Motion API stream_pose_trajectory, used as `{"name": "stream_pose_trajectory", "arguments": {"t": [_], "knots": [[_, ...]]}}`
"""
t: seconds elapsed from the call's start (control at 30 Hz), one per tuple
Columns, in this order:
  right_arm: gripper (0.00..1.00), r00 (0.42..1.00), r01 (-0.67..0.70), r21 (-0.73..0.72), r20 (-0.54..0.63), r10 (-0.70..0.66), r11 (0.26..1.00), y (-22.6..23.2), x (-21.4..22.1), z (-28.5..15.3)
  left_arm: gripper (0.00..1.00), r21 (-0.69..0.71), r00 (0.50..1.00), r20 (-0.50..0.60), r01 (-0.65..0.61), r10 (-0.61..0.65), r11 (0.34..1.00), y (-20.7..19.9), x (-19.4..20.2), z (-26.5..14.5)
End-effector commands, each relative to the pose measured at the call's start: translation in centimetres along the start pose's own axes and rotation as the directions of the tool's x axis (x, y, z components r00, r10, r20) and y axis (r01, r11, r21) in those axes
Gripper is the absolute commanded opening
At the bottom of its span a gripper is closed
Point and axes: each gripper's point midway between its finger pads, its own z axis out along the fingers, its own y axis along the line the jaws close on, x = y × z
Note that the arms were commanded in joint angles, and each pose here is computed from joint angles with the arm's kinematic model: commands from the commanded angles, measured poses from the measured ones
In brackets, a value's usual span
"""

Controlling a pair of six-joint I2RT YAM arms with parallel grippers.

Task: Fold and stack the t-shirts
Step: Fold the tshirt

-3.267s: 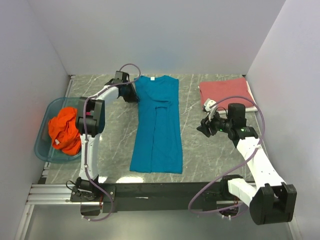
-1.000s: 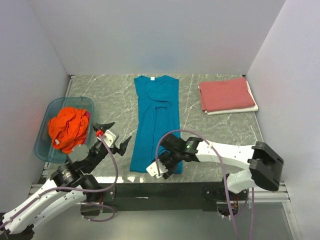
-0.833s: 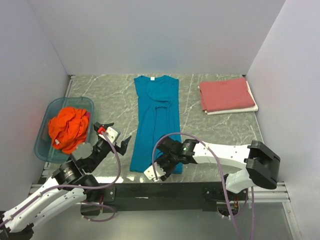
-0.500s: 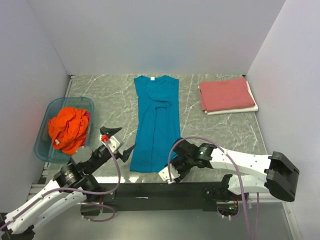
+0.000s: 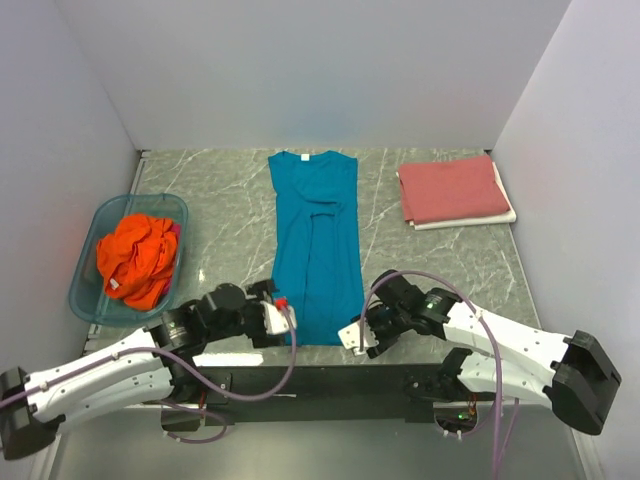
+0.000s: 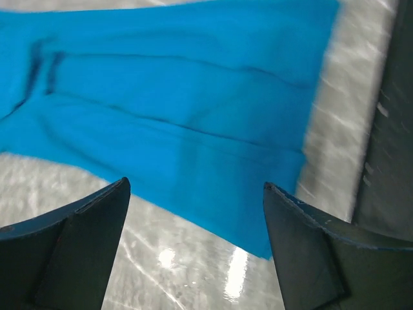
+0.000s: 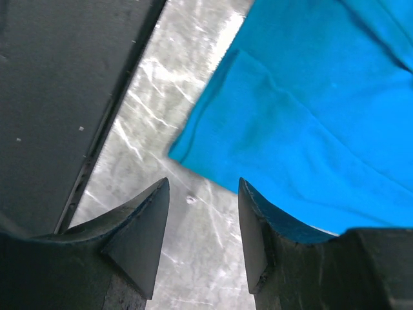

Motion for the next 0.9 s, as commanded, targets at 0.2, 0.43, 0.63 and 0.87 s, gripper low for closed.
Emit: {"name": "stream_pose_trajectory", "arguments": {"t": [0.2, 0.43, 0.63, 0.87], "knots": [[0.54, 0.995, 0.034, 0.037, 0.096, -0.037, 0.999, -1.4, -0.7, -0.5, 0.88, 0.228, 0.932, -0.165, -0.281, 0.322, 0.932, -3.8, 4.4, 0.8], [0.54, 0.992, -0.009, 0.018, 0.124, 0.007, 1.0, -1.9, -0.4, 0.3, 0.88, 0.261, 0.919, -0.147, -0.32, 0.365, 0.911, -5.0, 6.1, 1.3], [0.54, 0.995, -0.006, 0.011, 0.104, 0.004, 1.0, -2.0, 0.0, 0.5, 0.86, 0.322, 0.913, -0.14, -0.324, 0.383, 0.89, -6.2, 7.1, 1.5], [0.54, 0.995, 0.043, 0.007, 0.086, -0.044, 0.999, -2.4, -0.4, 0.9, 0.84, 0.381, 0.902, -0.17, -0.312, 0.397, 0.87, -7.2, 8.1, 1.9]]}}
